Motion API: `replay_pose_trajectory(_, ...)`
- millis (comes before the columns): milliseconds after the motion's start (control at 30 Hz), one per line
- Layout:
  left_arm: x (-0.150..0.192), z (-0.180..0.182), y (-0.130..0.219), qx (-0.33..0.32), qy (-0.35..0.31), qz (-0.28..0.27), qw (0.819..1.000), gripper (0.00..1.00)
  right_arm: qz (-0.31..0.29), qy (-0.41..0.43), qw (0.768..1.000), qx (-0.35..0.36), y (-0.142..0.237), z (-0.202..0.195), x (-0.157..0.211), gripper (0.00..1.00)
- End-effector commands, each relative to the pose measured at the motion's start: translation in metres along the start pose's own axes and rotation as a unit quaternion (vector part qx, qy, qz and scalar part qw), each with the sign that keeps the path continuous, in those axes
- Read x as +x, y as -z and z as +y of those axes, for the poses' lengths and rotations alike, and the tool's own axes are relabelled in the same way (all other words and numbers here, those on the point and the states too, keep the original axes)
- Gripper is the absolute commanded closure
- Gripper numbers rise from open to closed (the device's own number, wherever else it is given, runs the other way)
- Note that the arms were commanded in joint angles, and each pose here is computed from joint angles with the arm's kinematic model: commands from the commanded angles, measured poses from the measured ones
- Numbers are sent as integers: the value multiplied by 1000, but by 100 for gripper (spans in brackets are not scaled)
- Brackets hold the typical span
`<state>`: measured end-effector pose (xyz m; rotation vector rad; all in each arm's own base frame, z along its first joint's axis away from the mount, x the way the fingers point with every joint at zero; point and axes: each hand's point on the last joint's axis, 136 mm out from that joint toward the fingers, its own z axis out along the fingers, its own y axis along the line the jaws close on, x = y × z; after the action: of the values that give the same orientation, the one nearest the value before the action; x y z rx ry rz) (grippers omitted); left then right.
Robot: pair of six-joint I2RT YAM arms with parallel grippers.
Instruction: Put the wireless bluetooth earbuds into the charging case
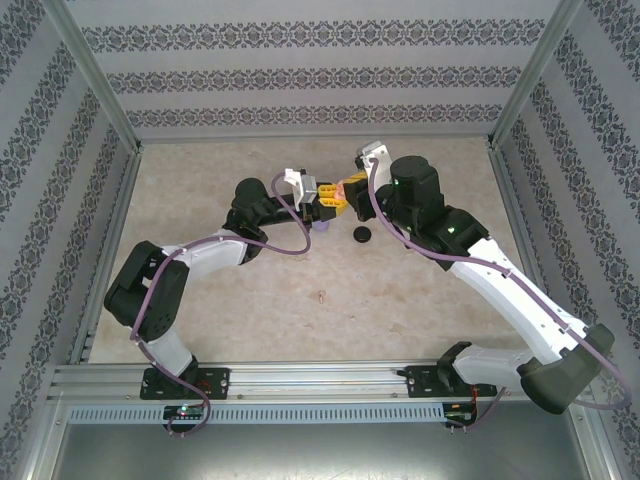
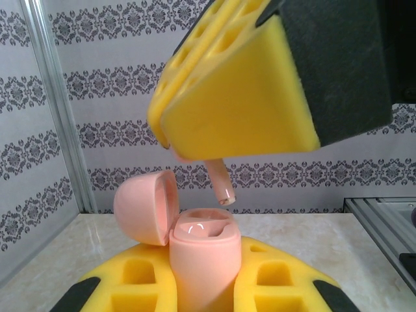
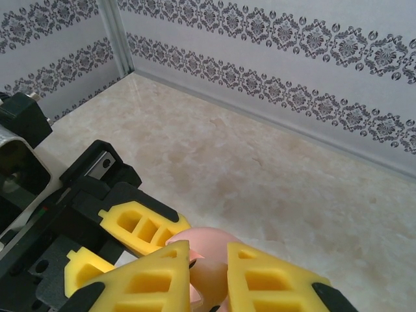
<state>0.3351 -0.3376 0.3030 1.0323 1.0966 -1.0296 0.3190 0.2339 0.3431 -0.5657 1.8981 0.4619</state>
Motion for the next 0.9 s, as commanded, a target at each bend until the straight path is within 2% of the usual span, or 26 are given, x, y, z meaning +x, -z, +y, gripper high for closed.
replay_pose_trajectory(0, -32, -12, -3, 22, -49, -31, 998, 100, 5, -9, 1000, -11, -7, 6, 6, 84)
replay_pose_trajectory(600, -36, -13, -3, 21, -49, -31, 998, 100, 26, -1, 999, -25, -13, 17, 18, 86)
replay_pose_trajectory(867, -40, -13, -3, 20, -51, -33, 998, 100, 34, 25, 999, 9, -11, 13, 27, 87)
